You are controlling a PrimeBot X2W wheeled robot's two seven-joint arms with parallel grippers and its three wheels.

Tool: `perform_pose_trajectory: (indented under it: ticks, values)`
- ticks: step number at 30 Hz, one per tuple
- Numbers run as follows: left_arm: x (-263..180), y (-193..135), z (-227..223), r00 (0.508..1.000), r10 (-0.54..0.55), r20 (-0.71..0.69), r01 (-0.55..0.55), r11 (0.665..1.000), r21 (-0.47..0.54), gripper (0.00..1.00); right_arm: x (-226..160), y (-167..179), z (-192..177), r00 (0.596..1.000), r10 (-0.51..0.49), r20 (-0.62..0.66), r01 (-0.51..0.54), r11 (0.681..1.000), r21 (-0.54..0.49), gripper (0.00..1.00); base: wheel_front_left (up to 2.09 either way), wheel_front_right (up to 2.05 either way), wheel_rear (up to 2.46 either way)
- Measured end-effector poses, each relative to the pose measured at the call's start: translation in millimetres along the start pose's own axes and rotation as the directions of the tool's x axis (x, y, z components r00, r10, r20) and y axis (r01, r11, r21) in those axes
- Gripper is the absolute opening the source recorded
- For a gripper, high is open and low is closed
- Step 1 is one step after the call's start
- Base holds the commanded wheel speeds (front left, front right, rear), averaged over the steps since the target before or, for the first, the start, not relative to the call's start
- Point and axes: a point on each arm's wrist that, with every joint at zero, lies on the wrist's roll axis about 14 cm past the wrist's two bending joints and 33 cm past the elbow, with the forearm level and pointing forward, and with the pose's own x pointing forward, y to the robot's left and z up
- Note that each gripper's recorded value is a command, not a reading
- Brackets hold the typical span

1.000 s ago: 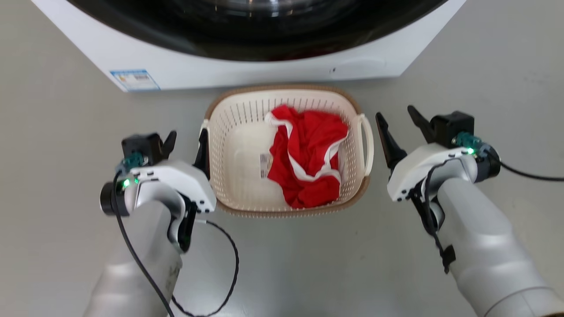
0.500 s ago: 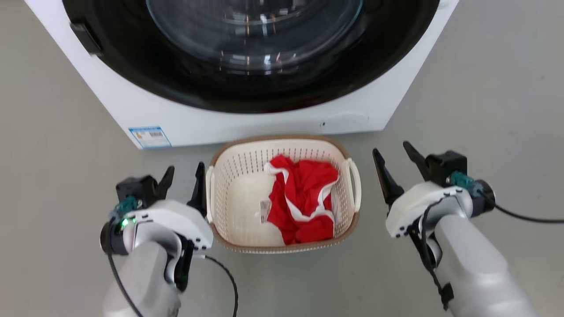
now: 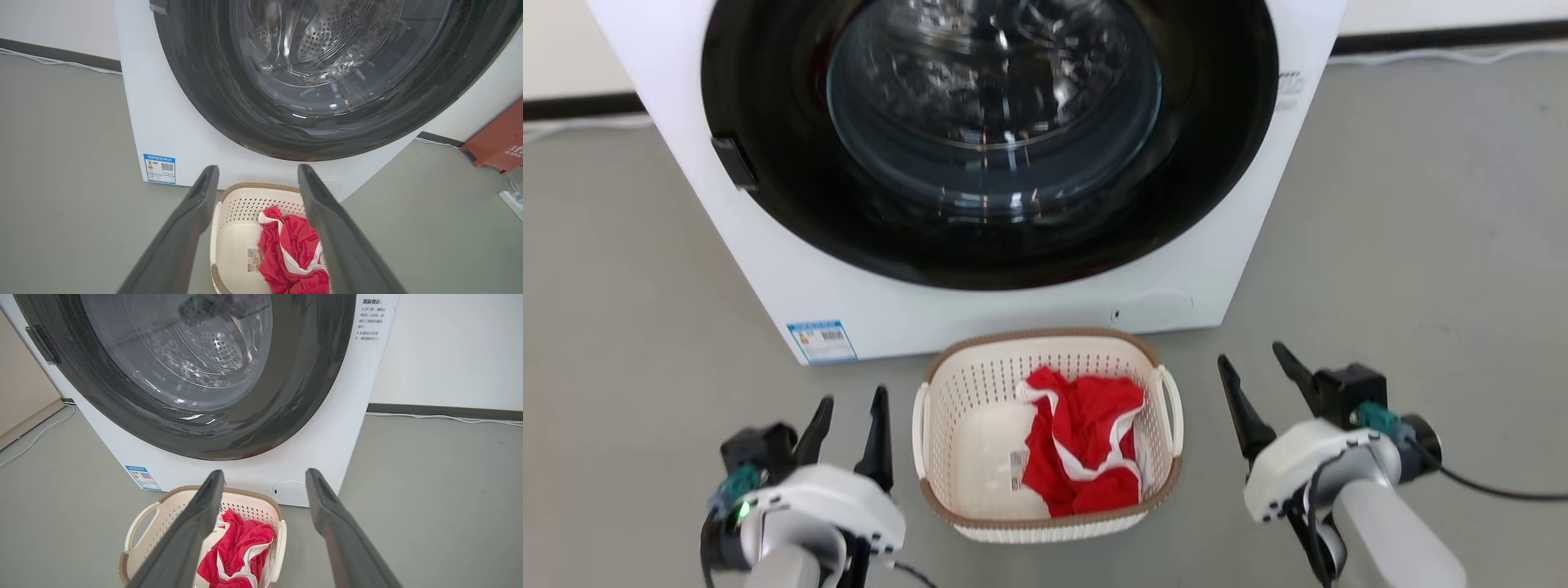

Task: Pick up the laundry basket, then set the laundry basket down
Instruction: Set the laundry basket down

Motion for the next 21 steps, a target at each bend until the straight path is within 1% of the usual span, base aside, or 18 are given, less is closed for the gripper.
perform_pose_trajectory:
  ticks: [10, 21]
  values:
    - [-35, 7, 15, 0.997, 0.021, 0.072, -0.02, 1.0, -0.012, 1.0, -36, 0, -1, 0.999, -0.02, 0.036, 0.02, 1.0, 0.009, 1.0, 0.0, 0.0, 0.0]
    - [-52, 4, 21, 0.994, 0.011, 0.105, -0.009, 1.0, -0.019, 1.0, -58, -1, -7, 0.998, -0.04, 0.053, 0.039, 0.999, 0.023, 1.0, 0.0, 0.0, 0.0]
